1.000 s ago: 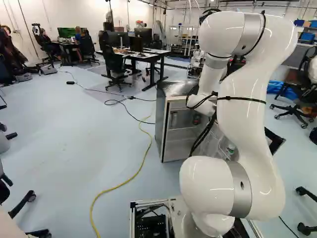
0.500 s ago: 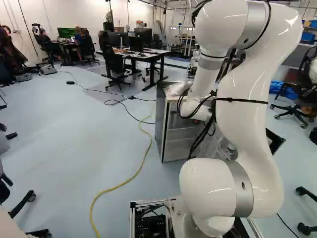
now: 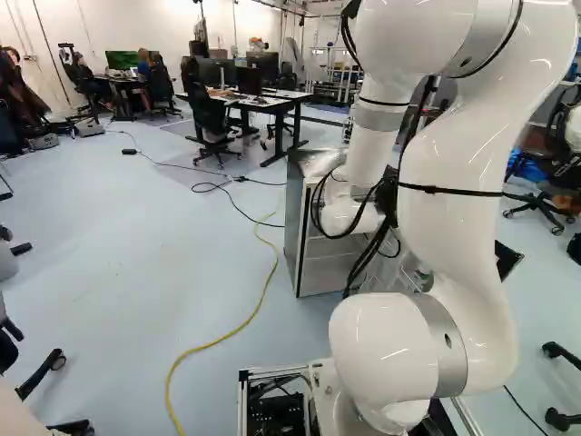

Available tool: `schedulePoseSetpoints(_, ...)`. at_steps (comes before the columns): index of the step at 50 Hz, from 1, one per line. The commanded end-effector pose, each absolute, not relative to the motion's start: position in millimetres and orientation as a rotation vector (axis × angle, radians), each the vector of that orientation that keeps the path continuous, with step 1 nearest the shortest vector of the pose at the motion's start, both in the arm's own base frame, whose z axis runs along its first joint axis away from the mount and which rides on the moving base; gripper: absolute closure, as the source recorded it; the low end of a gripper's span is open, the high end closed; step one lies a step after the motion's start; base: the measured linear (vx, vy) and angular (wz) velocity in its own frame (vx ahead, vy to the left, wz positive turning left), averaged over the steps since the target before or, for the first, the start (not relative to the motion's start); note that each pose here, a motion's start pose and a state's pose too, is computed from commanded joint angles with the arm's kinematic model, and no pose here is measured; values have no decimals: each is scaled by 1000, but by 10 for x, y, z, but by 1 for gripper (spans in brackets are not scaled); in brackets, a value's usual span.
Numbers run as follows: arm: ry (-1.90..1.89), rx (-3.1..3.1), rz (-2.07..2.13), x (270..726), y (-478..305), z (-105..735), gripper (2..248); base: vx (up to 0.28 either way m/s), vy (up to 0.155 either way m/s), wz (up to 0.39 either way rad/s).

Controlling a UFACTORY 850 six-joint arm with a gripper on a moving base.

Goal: Grab a drink from the fridge

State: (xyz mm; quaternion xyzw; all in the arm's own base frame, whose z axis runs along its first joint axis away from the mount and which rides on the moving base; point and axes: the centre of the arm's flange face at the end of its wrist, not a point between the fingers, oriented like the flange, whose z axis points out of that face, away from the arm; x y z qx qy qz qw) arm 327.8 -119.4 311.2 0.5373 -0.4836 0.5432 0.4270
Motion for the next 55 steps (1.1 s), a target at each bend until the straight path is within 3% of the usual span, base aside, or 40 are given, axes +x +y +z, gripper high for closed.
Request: schedulePoseSetpoints(55,-789,1873,1617,3614,-928,2738,3,0,0,0)
